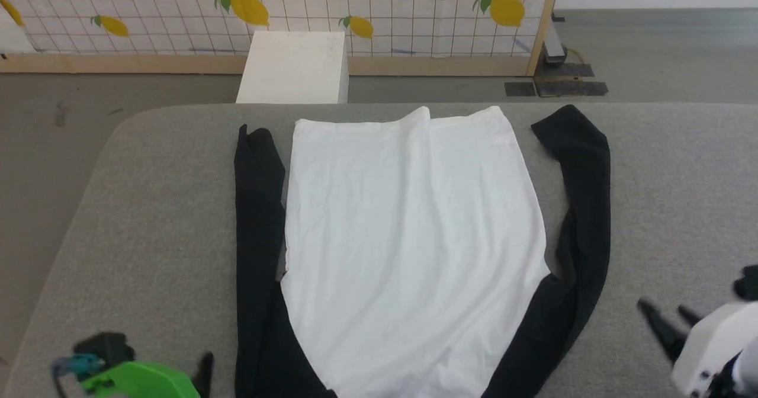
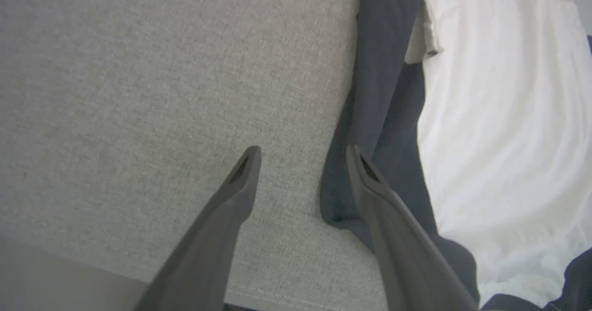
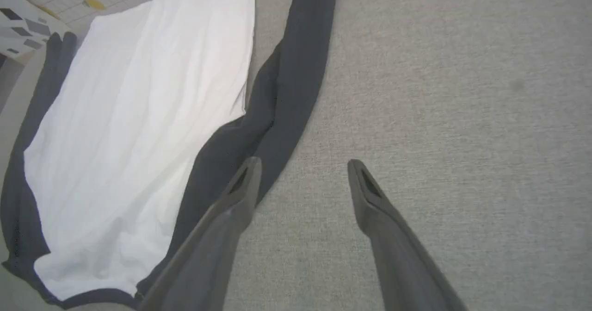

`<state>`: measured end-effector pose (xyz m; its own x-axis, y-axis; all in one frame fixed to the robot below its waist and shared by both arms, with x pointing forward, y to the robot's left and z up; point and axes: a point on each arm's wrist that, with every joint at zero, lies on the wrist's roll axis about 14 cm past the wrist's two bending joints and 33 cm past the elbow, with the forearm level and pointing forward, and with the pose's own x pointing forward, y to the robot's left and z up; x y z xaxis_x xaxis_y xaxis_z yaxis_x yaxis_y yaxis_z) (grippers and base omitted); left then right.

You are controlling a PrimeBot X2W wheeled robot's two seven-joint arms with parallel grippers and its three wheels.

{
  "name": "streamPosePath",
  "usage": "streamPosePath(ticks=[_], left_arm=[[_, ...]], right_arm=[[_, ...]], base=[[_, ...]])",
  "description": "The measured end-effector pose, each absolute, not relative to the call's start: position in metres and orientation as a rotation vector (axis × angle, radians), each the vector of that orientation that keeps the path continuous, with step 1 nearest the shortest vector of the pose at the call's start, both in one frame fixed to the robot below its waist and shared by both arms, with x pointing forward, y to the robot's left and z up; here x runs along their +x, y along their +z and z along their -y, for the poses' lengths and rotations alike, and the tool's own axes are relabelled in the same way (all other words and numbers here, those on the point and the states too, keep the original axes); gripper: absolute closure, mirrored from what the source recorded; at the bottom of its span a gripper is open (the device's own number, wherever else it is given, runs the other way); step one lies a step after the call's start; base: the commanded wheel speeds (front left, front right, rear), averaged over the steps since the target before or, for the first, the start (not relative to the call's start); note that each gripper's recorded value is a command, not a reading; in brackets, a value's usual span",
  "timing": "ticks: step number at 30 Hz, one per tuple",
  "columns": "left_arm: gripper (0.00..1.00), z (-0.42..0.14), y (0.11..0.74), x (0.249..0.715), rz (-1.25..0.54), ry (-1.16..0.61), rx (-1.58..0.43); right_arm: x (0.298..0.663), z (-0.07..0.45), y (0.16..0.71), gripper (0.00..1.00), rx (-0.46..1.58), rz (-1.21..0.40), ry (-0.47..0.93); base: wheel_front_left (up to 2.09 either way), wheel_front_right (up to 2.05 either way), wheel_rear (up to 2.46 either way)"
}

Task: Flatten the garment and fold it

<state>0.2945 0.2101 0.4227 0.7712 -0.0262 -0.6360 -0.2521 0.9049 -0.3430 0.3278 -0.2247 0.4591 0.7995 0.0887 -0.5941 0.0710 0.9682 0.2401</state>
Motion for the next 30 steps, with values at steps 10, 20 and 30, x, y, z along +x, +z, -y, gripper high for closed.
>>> streamPosePath(ticks=[10, 20, 30], left_arm=[[0.00, -0.260, 0.548, 0.370, 0.048, 0.171, -0.281], [0.00, -0.247, 0.582, 0.419, 0.300, 0.093, -0.111], [0.00, -0.244, 0.535, 0.444, 0.227, 0.095, -0.106]], right_arm=[[0.418, 0.269, 0.523, 0.00, 0.279, -0.361, -0.134], [0.523, 0.275, 0.521, 0.00, 0.226, -0.440, -0.164], [0.587, 0.271, 0.460, 0.00, -0.007, -0.688, -0.195]], base=[[0.00, 0.00, 0.00], [0.00, 0.00, 0.00], [0.00, 0.00, 0.00]])
